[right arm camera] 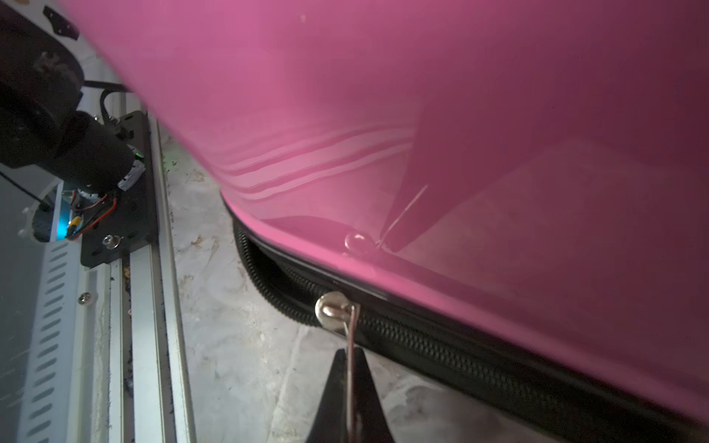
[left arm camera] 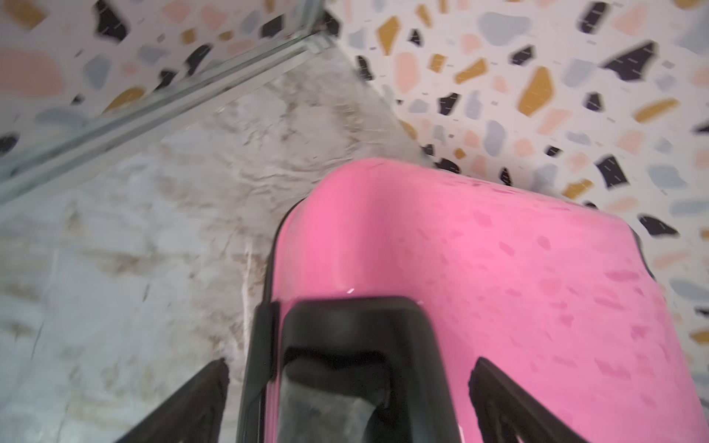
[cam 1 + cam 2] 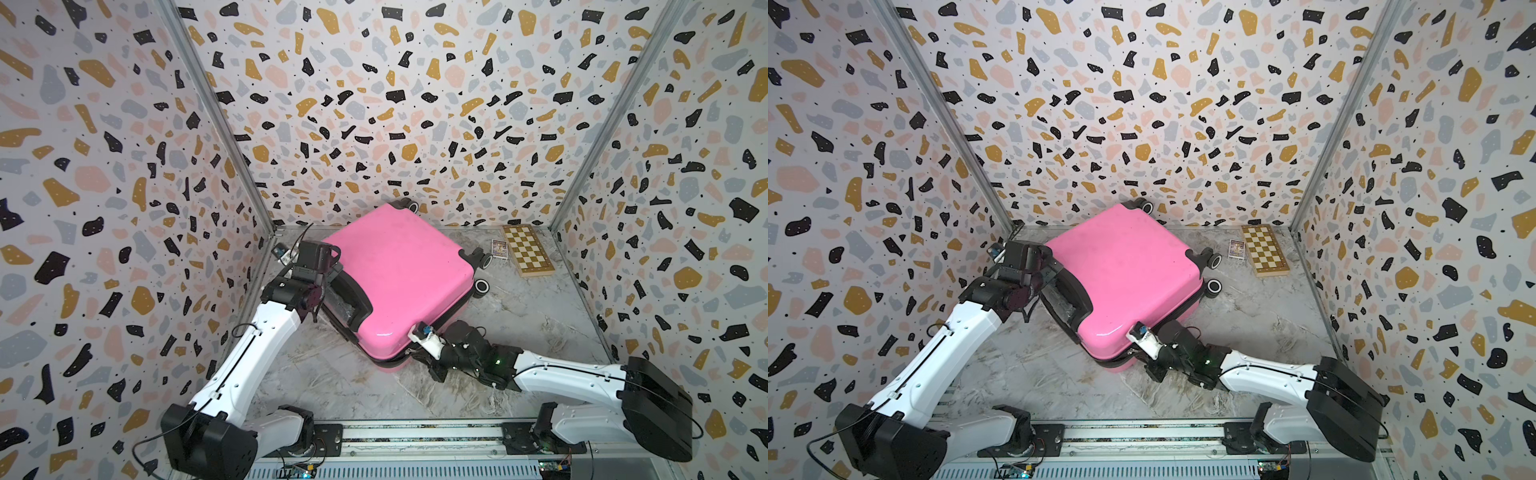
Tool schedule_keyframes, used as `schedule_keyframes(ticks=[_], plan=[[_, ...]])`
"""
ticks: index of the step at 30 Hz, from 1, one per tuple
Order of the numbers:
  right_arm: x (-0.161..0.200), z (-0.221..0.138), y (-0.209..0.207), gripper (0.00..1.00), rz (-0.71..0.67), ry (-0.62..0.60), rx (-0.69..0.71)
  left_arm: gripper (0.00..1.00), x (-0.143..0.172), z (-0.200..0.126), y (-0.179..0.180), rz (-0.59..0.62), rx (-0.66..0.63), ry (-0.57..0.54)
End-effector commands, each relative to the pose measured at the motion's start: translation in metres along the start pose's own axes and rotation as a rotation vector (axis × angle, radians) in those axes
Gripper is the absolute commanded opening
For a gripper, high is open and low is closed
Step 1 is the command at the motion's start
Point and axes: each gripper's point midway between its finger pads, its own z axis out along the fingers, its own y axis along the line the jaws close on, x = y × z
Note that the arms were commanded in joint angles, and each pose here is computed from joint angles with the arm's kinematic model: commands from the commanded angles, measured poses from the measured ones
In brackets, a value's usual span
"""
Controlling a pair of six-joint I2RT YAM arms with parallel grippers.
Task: Close the suitcase zippers
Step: Zip the zipper on the suitcase.
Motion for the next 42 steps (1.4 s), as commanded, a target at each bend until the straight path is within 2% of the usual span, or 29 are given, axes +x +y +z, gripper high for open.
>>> schedule_keyframes(ticks=[1, 3, 5, 7, 9, 14, 18, 21, 23, 27, 30, 35, 37, 39, 42], plan=[[-0.038, -0.033, -0.038, 0.00, 0.085, -0.173, 0.082, 1.00, -0.009, -0.017, -0.050, 0.350, 0.239, -0.033], [-0.034, -0.047, -0.064, 0.00, 0.135, -0.191, 0.141, 0.99, 0.003, -0.032, -0.064, 0.536, 0.370, -0.004], [-0.028, -0.058, -0.085, 0.00, 0.170, -0.189, 0.186, 0.97, 0.028, -0.054, -0.082, 0.777, 0.570, 0.036], [-0.023, -0.065, -0.102, 0.00, 0.193, -0.178, 0.218, 0.95, 0.042, -0.066, -0.084, 0.921, 0.659, 0.058], [-0.015, -0.070, -0.118, 0.00, 0.227, -0.159, 0.244, 0.84, 0.060, -0.082, -0.082, 1.115, 0.760, 0.097], [-0.010, -0.065, -0.125, 0.00, 0.281, -0.140, 0.220, 0.82, 0.097, -0.116, -0.070, 1.419, 0.998, 0.193], [-0.010, -0.063, -0.125, 0.00, 0.288, -0.145, 0.211, 0.85, 0.122, -0.129, -0.066, 1.576, 1.162, 0.218], [-0.012, -0.064, -0.124, 0.00, 0.289, -0.151, 0.211, 0.86, 0.135, -0.119, -0.072, 1.680, 1.167, 0.216], [-0.012, -0.064, -0.124, 0.00, 0.295, -0.153, 0.208, 0.82, 0.149, -0.112, -0.068, 1.781, 1.178, 0.254], [-0.014, -0.063, -0.124, 0.00, 0.301, -0.156, 0.202, 0.78, 0.163, -0.093, -0.071, 1.843, 1.155, 0.291], [-0.013, -0.063, -0.123, 0.00, 0.301, -0.155, 0.197, 0.75, 0.165, -0.072, -0.072, 1.900, 1.081, 0.290], [-0.014, -0.063, -0.122, 0.00, 0.296, -0.159, 0.191, 0.72, 0.187, -0.042, -0.055, 2.057, 0.961, 0.382], [-0.014, -0.063, -0.122, 0.00, 0.295, -0.161, 0.191, 0.72, 0.193, -0.035, -0.052, 2.065, 0.939, 0.401], [-0.015, -0.064, -0.121, 0.00, 0.295, -0.162, 0.187, 0.64, 0.198, -0.035, -0.051, 2.069, 0.942, 0.416], [-0.015, -0.064, -0.119, 0.00, 0.285, -0.161, 0.179, 0.41, 0.202, -0.036, -0.052, 2.079, 0.935, 0.453]])
